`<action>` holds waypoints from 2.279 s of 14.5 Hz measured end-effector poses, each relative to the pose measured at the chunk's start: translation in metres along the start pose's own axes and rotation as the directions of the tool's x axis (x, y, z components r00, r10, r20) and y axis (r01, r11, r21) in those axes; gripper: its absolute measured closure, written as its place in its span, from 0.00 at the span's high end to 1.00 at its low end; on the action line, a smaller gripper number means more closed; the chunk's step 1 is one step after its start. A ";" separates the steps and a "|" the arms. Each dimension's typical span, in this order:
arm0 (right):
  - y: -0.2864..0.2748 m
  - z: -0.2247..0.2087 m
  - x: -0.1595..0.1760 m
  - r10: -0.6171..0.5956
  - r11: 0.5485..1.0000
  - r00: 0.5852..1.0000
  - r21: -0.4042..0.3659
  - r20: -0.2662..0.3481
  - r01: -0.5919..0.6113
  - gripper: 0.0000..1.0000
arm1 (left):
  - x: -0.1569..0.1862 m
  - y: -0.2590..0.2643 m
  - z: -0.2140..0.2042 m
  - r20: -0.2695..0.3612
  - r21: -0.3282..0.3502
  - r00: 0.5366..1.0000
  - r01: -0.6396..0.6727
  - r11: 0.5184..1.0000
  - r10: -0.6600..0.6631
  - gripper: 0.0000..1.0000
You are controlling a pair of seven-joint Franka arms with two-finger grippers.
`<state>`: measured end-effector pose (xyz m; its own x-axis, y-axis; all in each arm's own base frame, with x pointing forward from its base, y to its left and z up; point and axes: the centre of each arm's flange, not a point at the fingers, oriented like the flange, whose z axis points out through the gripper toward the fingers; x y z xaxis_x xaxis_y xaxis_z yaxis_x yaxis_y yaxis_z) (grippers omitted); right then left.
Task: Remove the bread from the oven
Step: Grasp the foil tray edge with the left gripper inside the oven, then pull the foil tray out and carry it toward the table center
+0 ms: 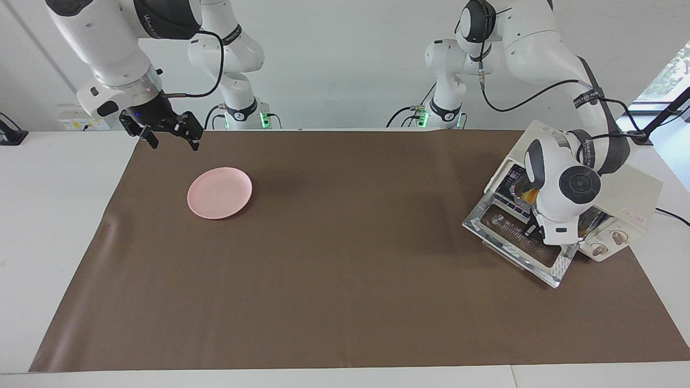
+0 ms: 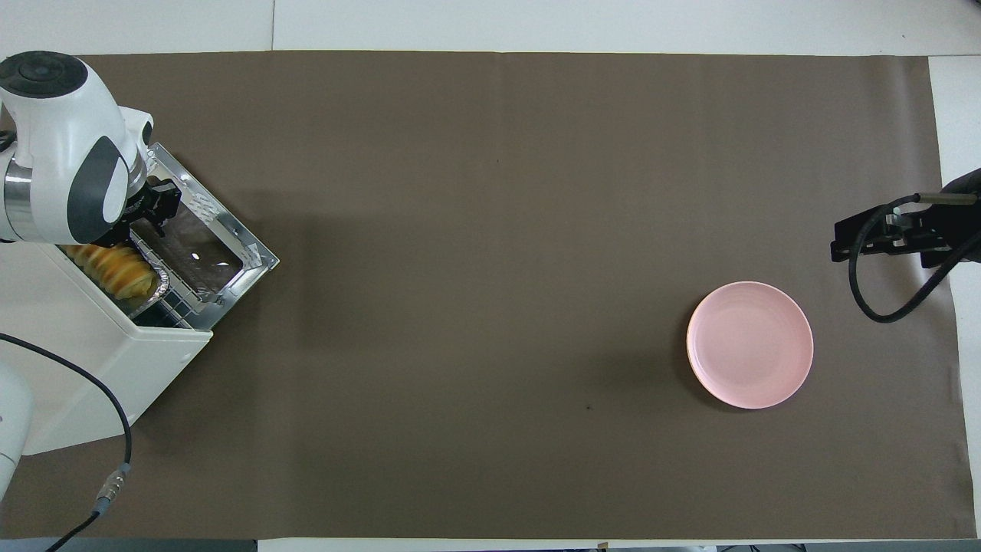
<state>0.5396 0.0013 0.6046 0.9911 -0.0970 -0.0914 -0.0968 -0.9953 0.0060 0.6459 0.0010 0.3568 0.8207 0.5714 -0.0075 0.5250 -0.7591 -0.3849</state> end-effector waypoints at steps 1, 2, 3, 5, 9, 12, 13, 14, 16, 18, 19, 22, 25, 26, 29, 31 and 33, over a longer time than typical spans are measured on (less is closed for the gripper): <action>0.000 0.000 0.000 0.000 1.000 1.000 0.000 0.000 0.000 1.00 | 0.000 0.000 -0.001 -0.002 0.000 1.000 -0.001 1.000 0.001 0.21; 0.000 0.000 0.000 0.000 1.000 1.000 0.000 0.000 0.000 1.00 | -0.001 0.000 -0.002 -0.004 -0.002 1.000 -0.001 1.000 0.001 0.08; 0.000 0.000 0.000 0.000 1.000 1.000 0.000 0.000 0.000 1.00 | -0.001 0.000 -0.003 -0.005 -0.003 1.000 -0.002 1.000 0.002 0.02; 0.000 0.000 0.000 0.000 1.000 1.000 0.000 0.000 0.000 1.00 | -0.001 0.002 -0.005 -0.013 -0.011 1.000 -0.005 1.000 0.005 0.02; 0.000 0.000 0.000 0.000 1.000 1.000 0.000 0.000 0.000 1.00 | -0.009 0.019 -0.031 -0.062 -0.065 0.998 -0.028 0.997 0.024 0.02; 0.000 0.000 0.000 0.000 1.000 1.000 0.000 0.000 0.000 1.00 | -0.029 0.049 -0.079 -0.062 -0.200 0.997 -0.046 0.979 0.034 0.02; 0.000 0.000 0.000 0.000 1.000 1.000 0.000 0.000 0.000 1.00 | -0.043 0.063 -0.093 -0.074 -0.222 0.996 -0.072 0.972 0.057 0.02; 0.000 0.000 0.000 0.000 1.000 1.000 0.000 0.000 0.000 1.00 | -0.064 0.083 -0.107 -0.089 -0.240 0.992 -0.112 0.964 0.093 0.02; 0.000 0.000 0.000 0.000 1.000 1.000 0.000 0.000 0.000 1.00 | -0.118 0.126 -0.136 -0.111 -0.277 0.979 -0.193 0.941 0.169 0.02; 0.000 0.000 0.000 0.000 1.000 1.000 0.000 0.000 0.000 1.00 | -0.165 0.158 -0.156 -0.117 -0.320 0.967 -0.252 0.913 0.226 0.02; 0.000 0.000 0.000 0.000 1.000 1.000 0.000 0.000 0.000 1.00 | -0.180 0.167 -0.163 -0.107 -0.350 0.965 -0.263 0.899 0.241 0.02; 0.000 0.000 0.000 0.000 1.000 1.000 0.000 0.000 0.000 1.00 | -0.211 0.190 -0.176 -0.098 -0.453 0.951 -0.304 0.838 0.292 0.02; 0.000 0.000 0.000 0.000 1.000 1.000 0.000 0.000 0.000 1.00 | -0.282 0.225 -0.186 -0.226 -0.399 0.868 -0.496 0.771 0.441 0.02; 0.000 0.000 0.000 0.000 1.000 1.000 0.000 0.000 0.000 1.00 | -0.311 0.236 -0.186 -0.268 -0.357 0.833 -0.553 0.753 0.484 0.02; 0.000 0.000 0.000 0.000 1.000 1.000 0.000 0.000 0.000 1.00 | -0.380 0.258 -0.168 -0.333 -0.225 0.707 -0.702 0.676 0.624 0.02; 0.000 0.000 0.000 0.000 1.000 1.000 0.000 0.000 0.000 1.00 | -0.386 0.263 -0.157 -0.347 -0.178 0.630 -0.771 0.611 0.694 0.02; 0.000 0.000 0.000 0.000 1.000 1.000 0.000 0.000 0.000 1.00 | -0.385 0.264 -0.147 -0.339 -0.157 0.603 -0.793 0.589 0.722 0.02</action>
<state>0.5396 0.0013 0.6046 0.9911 -0.0970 -0.0914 -0.0968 -0.9953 0.0060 0.5016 -0.4655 0.3932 0.9506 -0.3090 0.0306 -0.3060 -0.9490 -0.0758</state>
